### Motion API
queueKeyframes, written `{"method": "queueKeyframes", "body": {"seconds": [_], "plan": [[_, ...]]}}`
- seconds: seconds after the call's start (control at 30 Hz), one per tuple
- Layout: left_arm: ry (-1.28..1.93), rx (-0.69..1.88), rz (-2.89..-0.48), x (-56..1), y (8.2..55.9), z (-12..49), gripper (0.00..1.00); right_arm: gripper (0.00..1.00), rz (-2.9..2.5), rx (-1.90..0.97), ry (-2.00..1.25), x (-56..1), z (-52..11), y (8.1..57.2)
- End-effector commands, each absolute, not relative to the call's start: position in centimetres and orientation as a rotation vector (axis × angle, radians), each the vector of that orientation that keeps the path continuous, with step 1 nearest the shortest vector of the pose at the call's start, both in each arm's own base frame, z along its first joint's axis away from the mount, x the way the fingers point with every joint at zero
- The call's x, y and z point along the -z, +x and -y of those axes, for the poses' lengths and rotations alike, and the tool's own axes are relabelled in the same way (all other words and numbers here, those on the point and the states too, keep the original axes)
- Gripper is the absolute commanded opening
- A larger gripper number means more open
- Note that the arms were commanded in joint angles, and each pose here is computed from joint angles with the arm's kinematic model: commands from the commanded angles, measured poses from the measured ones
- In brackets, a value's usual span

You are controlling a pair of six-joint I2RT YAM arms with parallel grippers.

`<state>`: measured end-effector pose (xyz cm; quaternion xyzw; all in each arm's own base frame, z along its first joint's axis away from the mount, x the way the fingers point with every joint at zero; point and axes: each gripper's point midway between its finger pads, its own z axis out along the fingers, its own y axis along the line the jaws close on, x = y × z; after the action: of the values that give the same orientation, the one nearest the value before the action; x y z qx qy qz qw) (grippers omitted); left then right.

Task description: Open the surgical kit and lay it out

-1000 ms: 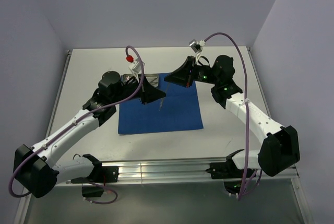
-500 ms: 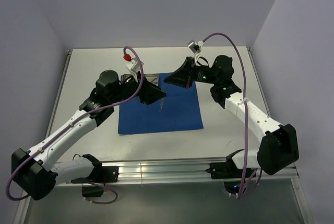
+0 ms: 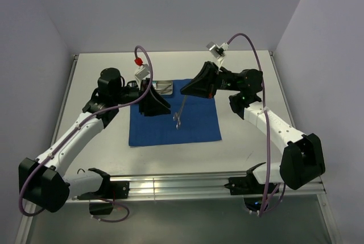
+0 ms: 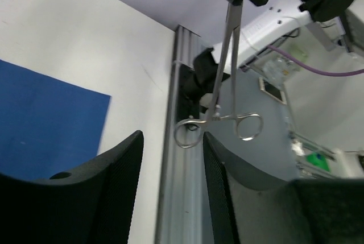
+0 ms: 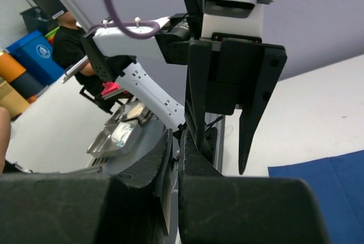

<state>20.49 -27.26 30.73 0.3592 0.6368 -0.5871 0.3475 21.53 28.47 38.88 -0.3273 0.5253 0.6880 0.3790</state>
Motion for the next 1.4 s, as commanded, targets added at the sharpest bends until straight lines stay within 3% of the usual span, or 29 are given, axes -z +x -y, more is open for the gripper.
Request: {"method": "queueKeyframes", "body": {"seconds": [0.0, 0.23, 0.47, 1.17, 1.37], "plan": [[1.035, 1.629, -1.549, -34.3, 18.1, 27.2, 0.52, 0.0, -1.267, -1.756, -0.922, -39.5, -28.1, 19.5], [0.933, 1.621, -1.552, -36.0, 17.7, 27.9, 0.61, 0.0, -1.29, -1.736, -0.931, -38.4, -28.3, 19.7], [0.865, 1.474, -1.666, -34.6, 18.5, 29.7, 0.54, 0.0, -1.29, -1.731, -0.916, -39.0, -28.5, 20.0], [0.936, 1.453, -1.696, -33.6, 17.6, 30.9, 0.5, 0.0, -1.297, -1.741, -0.935, -39.0, -29.0, 19.8], [0.943, 1.435, -1.713, -33.1, 17.7, 31.0, 0.41, 0.0, -1.301, -1.742, -0.935, -39.0, -29.1, 19.8]]}}
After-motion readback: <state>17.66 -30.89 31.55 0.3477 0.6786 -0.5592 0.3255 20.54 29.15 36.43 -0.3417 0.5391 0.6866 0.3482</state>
